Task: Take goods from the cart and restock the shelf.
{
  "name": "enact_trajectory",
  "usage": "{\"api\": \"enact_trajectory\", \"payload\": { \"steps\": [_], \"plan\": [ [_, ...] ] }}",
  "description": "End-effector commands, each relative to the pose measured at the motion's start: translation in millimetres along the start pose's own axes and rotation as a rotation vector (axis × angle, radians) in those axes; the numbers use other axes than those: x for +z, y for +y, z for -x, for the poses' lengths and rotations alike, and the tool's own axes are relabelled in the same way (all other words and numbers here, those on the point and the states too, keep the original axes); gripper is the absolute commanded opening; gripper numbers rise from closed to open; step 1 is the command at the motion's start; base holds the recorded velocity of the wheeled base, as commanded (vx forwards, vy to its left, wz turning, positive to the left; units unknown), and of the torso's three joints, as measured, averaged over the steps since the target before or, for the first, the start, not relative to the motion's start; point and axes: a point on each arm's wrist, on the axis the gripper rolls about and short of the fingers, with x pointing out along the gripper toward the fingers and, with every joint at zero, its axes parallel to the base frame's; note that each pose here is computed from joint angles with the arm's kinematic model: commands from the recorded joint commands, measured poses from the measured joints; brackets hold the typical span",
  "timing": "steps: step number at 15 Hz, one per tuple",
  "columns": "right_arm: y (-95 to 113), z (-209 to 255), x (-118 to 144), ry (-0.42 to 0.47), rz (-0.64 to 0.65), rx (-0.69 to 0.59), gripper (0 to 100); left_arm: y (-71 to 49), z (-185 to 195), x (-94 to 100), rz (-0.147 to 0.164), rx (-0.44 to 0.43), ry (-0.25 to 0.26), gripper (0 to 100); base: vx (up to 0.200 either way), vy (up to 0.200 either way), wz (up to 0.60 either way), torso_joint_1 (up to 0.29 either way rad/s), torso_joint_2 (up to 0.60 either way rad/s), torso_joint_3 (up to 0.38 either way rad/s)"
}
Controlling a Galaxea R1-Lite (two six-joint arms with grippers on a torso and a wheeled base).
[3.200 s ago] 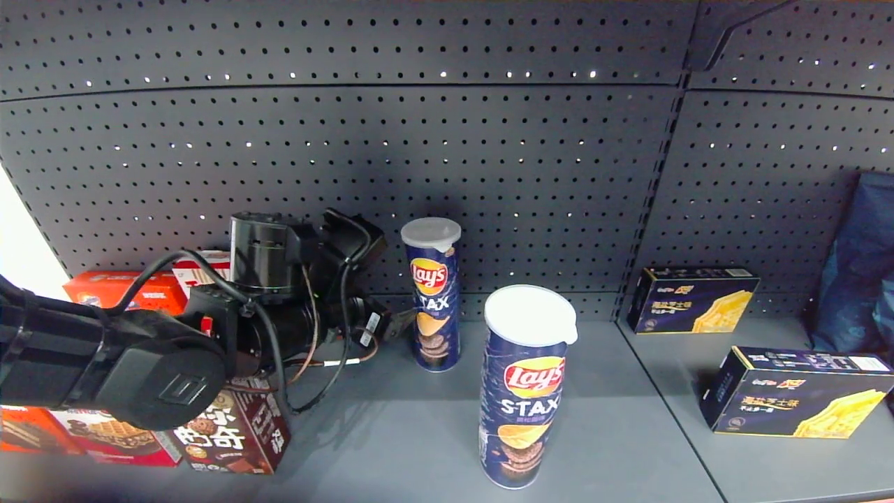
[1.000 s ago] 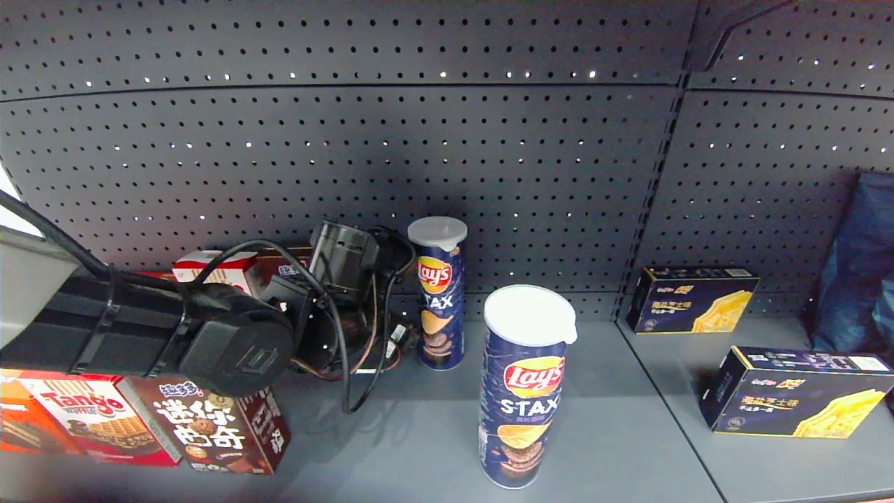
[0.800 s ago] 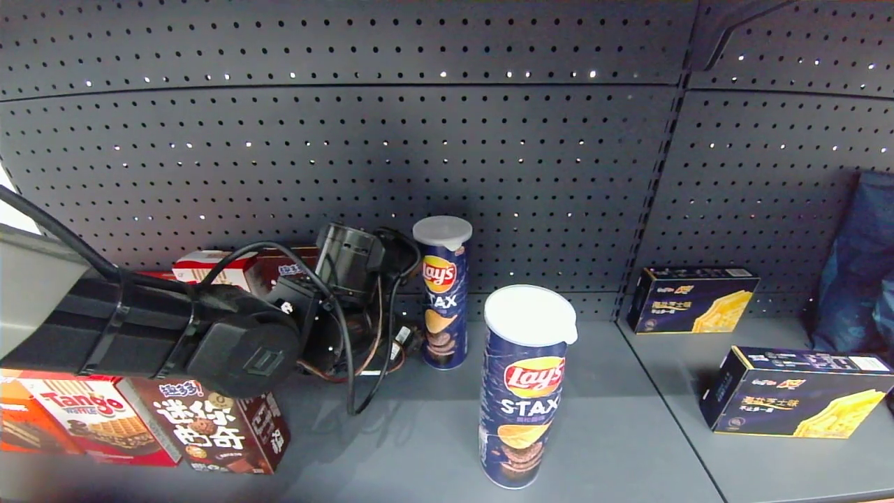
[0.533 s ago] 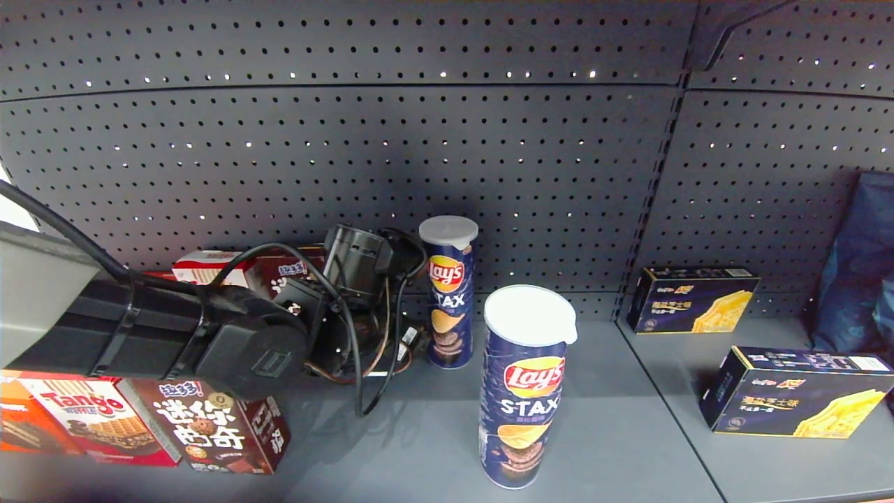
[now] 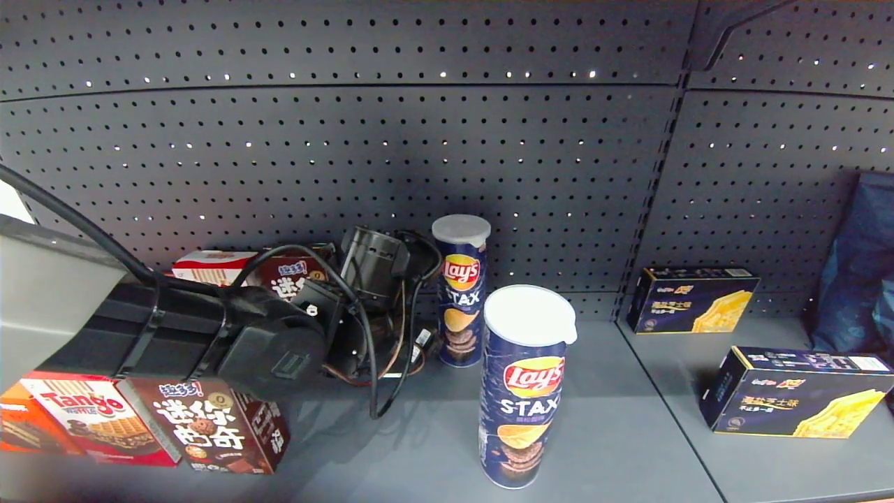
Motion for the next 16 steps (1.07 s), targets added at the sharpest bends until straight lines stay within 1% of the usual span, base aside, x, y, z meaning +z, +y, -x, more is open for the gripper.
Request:
{"api": "enact_trajectory", "payload": {
  "steps": [1,2,9,12,13,16],
  "plan": [
    [0,0,0,0.001,0.0,0.0,100,-5.3,-3,2.5,-0.005,-0.008,-0.004,100,0.0,0.0,0.0,0.0,0.0,0.0],
    [0,0,0,0.001,0.0,0.0,100,-7.2,-5,2.4,-0.007,-0.011,-0.002,100,0.0,0.0,0.0,0.0,0.0,0.0],
    [0,0,0,0.001,0.0,0.0,100,-9.6,-9,2.0,-0.01,-0.008,0.004,100,0.0,0.0,0.0,0.0,0.0,0.0],
    [0,0,0,0.001,0.0,0.0,100,-10.6,-11,4.4,-0.004,-0.009,-0.002,100,0.0,0.0,0.0,0.0,0.0,0.0],
    [0,0,0,0.001,0.0,0.0,100,-15.1,-12,5.7,-0.009,-0.015,-0.006,100,0.0,0.0,0.0,0.0,0.0,0.0],
    [0,0,0,0.001,0.0,0.0,100,-17.6,-15,6.2,-0.009,-0.018,-0.006,100,0.0,0.0,0.0,0.0,0.0,0.0]
  ]
}}
